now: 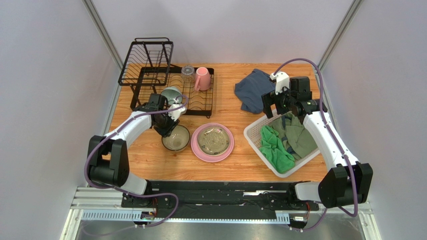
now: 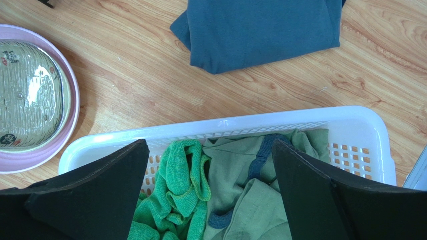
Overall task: Unload the mixed dishes from the dish rack
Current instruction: Place the bowl at the center of the board.
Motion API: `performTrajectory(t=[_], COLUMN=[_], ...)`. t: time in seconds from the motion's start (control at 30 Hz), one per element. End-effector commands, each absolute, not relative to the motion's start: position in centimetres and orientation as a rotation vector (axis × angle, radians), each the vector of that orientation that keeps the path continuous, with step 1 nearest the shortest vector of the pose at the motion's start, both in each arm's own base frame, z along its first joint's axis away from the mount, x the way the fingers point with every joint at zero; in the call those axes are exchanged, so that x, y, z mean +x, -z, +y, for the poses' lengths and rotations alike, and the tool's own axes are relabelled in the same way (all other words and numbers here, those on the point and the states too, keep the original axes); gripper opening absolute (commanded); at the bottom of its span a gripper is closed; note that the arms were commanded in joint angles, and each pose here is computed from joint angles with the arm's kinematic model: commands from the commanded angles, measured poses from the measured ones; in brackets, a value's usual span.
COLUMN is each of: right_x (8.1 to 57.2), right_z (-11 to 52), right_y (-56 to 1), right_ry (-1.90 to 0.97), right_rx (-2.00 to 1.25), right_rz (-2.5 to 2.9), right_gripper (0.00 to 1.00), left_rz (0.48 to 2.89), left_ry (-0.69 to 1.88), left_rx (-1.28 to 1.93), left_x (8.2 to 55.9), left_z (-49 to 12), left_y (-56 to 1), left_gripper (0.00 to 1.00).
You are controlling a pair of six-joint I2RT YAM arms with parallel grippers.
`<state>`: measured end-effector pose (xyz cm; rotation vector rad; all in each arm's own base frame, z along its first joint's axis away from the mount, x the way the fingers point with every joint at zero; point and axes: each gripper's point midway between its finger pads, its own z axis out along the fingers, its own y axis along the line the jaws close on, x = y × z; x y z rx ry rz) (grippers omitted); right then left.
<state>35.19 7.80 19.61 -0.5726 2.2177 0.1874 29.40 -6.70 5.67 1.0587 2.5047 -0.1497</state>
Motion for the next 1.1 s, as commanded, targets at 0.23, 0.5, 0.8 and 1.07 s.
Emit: performTrajectory(t=[0.23,0.5,0.8,1.07], right_x=[36.2,36.2,36.2,36.1], right_z=[8.1,8.1,8.1,8.6], right_y=[-21.7,-21.8,-21.8,-21.9], right_ry=[-0.170,-0.169,-0.169,-0.188], right_rx=[-0.588,-0.589,-0.589,-0.592], right_rz=[2.147,2.147,2.147,2.135], right_gripper=[0.99,0.99,0.99,0.99], left_rz=[2.474,2.439,2.318,2.168], left_ry=[0.142,0.137,0.059,0.025], left_rx=[1.047,1.033,1.019,1.011], left_x=[27.7,27.9,29.2,29.9], left_z=[-6.3,-6.5,-6.2,-6.5], left_y=[-7.0,-8.6,-13.0,-17.5], left_gripper=[0.43,0.51,0.59,0.75])
